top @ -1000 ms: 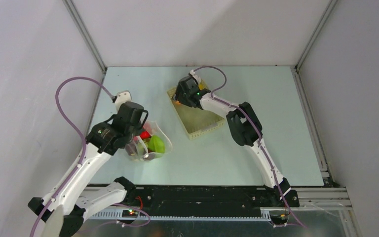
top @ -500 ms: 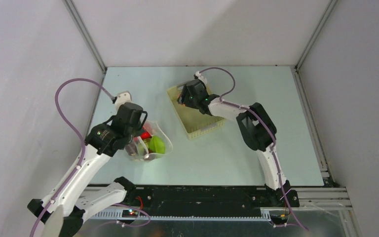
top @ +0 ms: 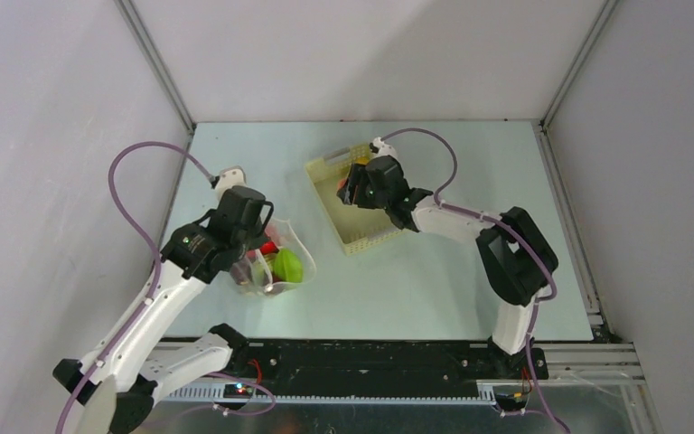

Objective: Place the food in the zip-top bag and seal the zipper
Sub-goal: Place the fake fruit in the zipper food storage bag, then pick up the fake fruit from the bin, then place the fake fruit in the zipper food storage bag.

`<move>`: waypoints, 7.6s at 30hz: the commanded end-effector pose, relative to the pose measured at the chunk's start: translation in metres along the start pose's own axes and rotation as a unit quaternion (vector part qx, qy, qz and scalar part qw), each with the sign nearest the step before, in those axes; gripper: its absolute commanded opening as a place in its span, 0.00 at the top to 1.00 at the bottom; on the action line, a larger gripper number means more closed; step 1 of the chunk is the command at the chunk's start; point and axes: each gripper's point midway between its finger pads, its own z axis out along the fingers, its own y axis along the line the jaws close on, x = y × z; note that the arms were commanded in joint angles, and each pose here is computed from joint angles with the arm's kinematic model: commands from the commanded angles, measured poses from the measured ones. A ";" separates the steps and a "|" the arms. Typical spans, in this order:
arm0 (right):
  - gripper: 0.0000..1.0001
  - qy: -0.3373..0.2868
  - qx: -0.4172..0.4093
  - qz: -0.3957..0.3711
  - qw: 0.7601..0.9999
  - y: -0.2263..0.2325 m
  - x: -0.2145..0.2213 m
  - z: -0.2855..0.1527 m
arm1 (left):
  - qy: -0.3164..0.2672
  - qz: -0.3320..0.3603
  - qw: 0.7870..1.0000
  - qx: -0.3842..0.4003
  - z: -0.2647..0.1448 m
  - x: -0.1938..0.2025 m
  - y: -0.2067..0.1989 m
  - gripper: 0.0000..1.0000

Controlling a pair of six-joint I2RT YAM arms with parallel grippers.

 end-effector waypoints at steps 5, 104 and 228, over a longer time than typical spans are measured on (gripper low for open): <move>0.82 -0.027 -0.159 -0.097 0.982 0.084 -0.006 -0.084 | -0.007 0.003 1.000 0.012 0.000 -0.010 -0.008 1.00; 0.01 -0.082 0.147 0.012 0.986 -0.008 -0.071 0.007 | -0.025 0.017 0.997 0.067 -0.015 -0.016 -0.016 1.00; 0.82 -0.076 -0.452 -0.304 0.835 0.154 0.044 -0.209 | 0.004 -0.031 0.994 0.101 0.000 -0.035 -0.056 1.00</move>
